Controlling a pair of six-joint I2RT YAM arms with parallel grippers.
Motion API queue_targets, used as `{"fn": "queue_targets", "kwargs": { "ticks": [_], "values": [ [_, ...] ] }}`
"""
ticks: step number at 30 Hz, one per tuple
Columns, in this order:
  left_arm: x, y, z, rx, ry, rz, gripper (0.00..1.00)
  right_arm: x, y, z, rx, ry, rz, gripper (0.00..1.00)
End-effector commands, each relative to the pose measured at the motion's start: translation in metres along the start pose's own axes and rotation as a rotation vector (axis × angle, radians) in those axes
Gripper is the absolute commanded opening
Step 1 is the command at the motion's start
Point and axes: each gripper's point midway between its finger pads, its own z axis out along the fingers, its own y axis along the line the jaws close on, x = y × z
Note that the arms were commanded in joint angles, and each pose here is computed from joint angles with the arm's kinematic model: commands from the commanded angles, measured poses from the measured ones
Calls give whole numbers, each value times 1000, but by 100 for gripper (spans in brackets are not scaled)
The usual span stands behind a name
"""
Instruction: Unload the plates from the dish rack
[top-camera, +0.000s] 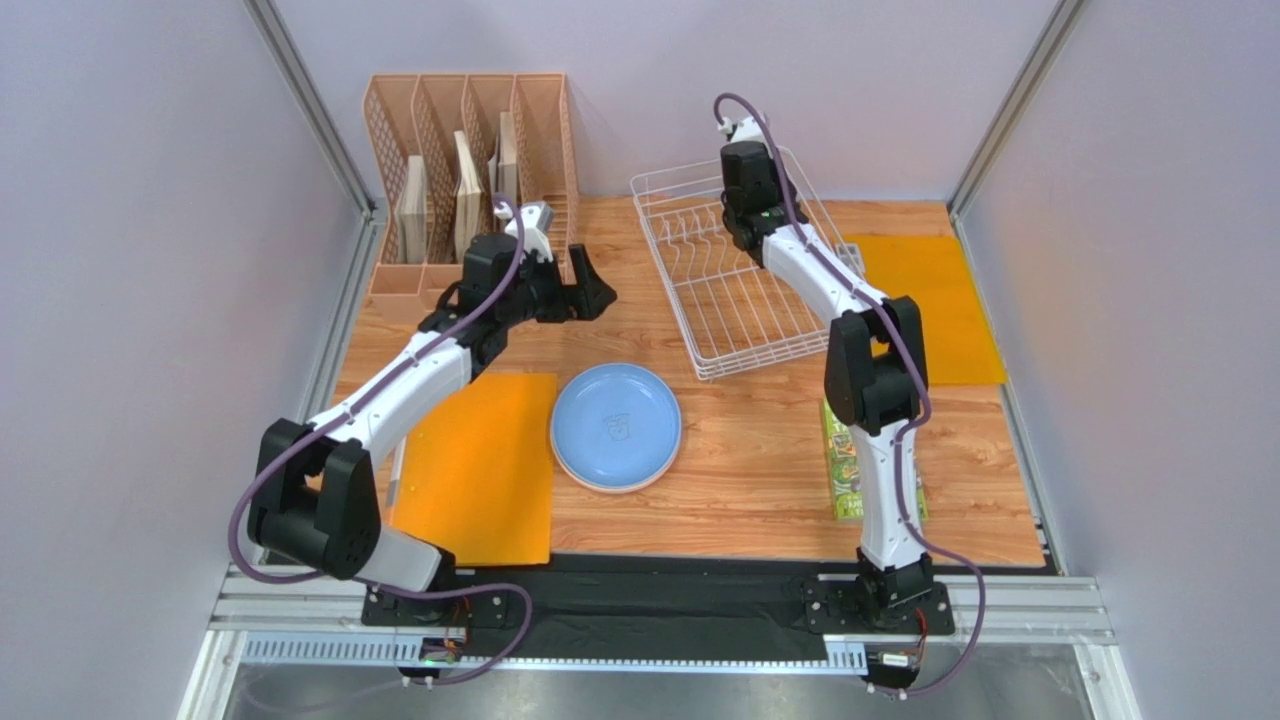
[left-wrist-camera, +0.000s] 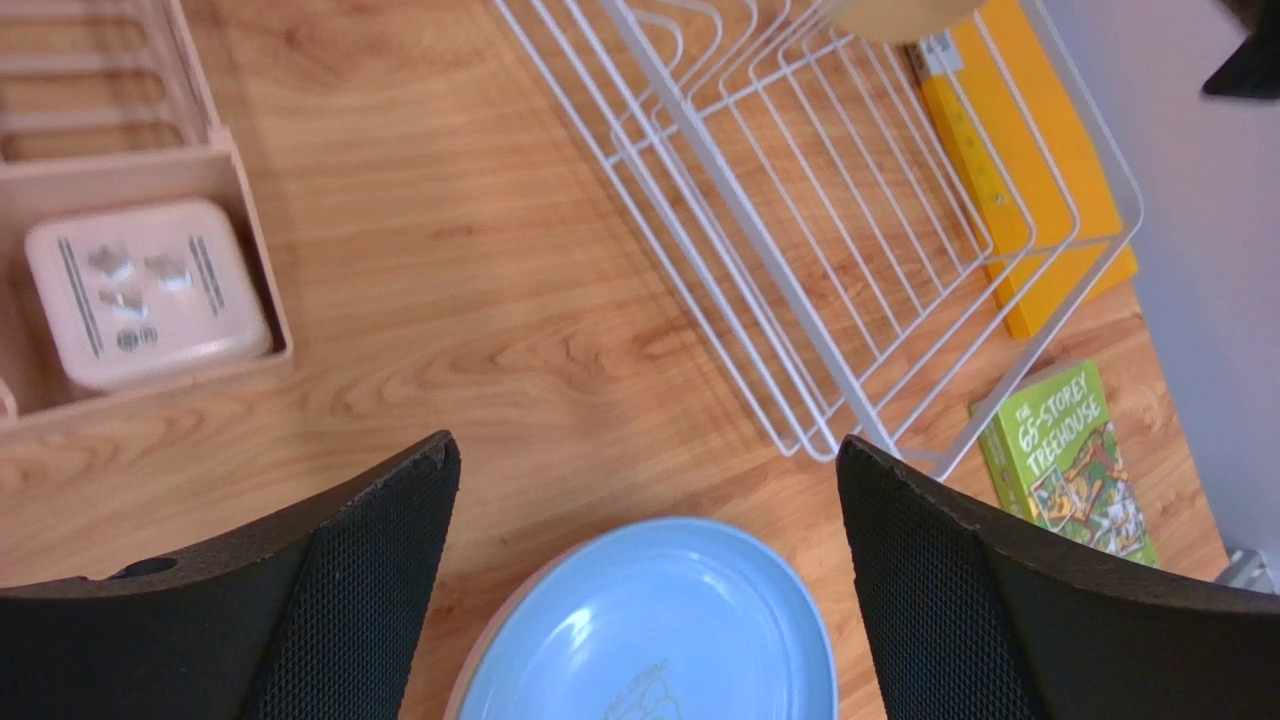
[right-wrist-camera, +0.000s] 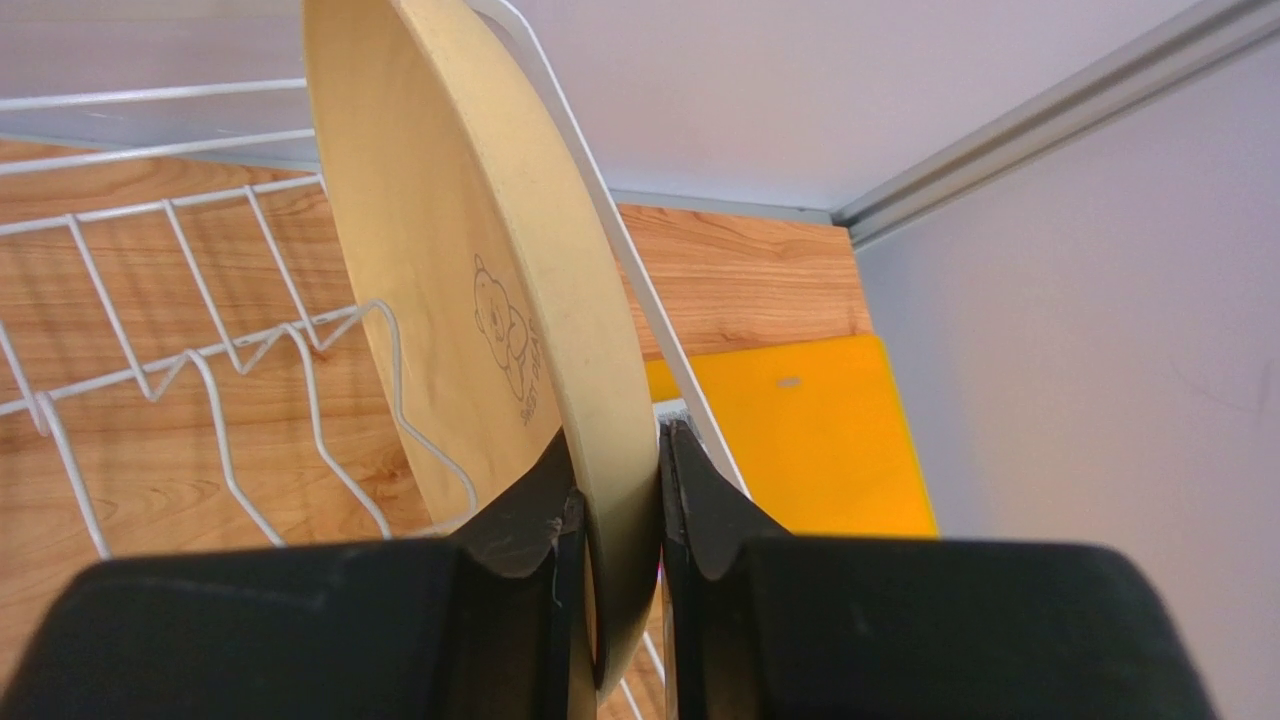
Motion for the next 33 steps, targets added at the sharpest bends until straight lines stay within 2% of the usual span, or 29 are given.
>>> {"fn": "queue_targets", "kwargs": {
  "ticks": [1,14,16,18,23,29,33],
  "values": [
    [-36,-19,4,40,-38,54,100,-57,-84,-38,200,-122,146,0],
    [-60,-46,46,208,-53,28,100,-63,-113,-105,113,-162,250,0],
    [-68,-51,52,233,-74,35,100,-53,-102,-114,13,-121,296,0],
    [-74,-54,55,248,-86,37,100,-52,-89,-132,-176,-104,344,0],
    [-84,-65,58,297,-106,50,100,-43,-57,-165,-585,-24,605,0],
    [-83,-66,60,319,-125,39,100,-40,-41,-193,-895,30,826,0],
    [-86,-71,61,353,-145,34,100,-31,-22,-202,-1013,72,881,0]
  ]
}}
